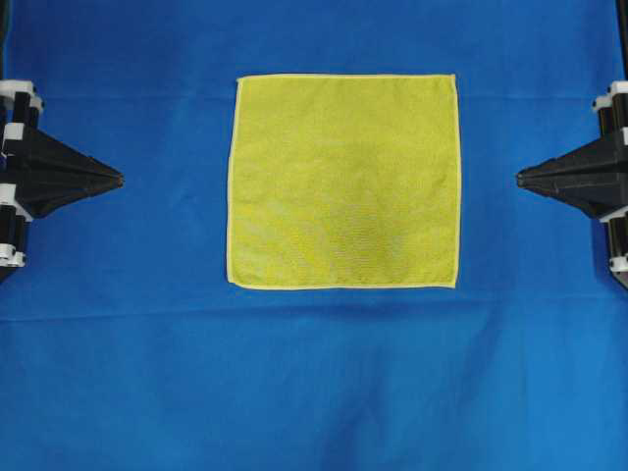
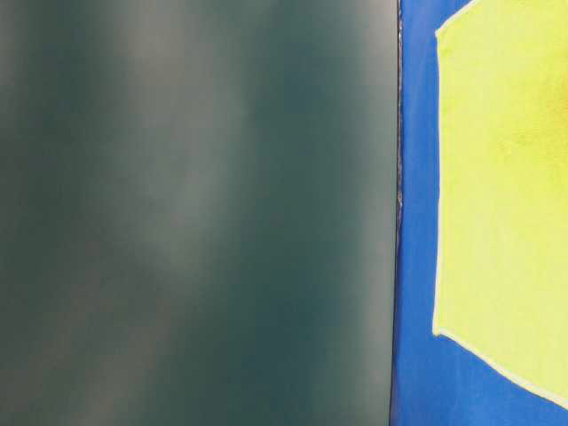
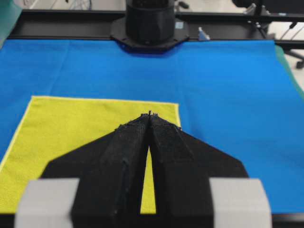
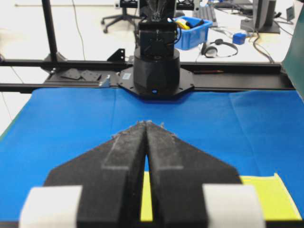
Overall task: Fold the yellow towel.
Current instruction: 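Move both grippers to the towel's far corners and grasp them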
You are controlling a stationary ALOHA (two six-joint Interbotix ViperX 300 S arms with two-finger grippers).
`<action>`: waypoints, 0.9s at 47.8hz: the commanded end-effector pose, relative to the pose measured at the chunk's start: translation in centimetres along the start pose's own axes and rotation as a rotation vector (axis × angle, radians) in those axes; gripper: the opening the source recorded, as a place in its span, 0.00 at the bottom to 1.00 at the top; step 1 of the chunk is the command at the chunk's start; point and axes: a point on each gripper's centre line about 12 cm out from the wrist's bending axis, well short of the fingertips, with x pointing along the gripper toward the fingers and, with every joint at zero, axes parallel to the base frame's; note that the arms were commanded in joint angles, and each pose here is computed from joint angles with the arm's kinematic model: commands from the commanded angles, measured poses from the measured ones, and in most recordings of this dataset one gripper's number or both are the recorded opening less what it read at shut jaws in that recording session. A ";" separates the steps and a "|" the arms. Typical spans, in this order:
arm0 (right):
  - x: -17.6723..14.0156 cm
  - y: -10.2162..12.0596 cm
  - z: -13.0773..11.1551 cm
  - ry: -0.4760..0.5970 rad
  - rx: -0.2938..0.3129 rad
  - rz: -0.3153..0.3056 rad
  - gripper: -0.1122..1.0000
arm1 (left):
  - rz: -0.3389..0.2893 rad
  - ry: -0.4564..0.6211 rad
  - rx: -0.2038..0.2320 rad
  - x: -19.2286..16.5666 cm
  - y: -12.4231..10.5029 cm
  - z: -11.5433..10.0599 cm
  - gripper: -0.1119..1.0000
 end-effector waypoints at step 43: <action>3.3 -17.1 -12.3 0.741 0.102 -0.575 0.65 | 0.446 0.456 -0.088 9.1 13.9 -11.6 0.83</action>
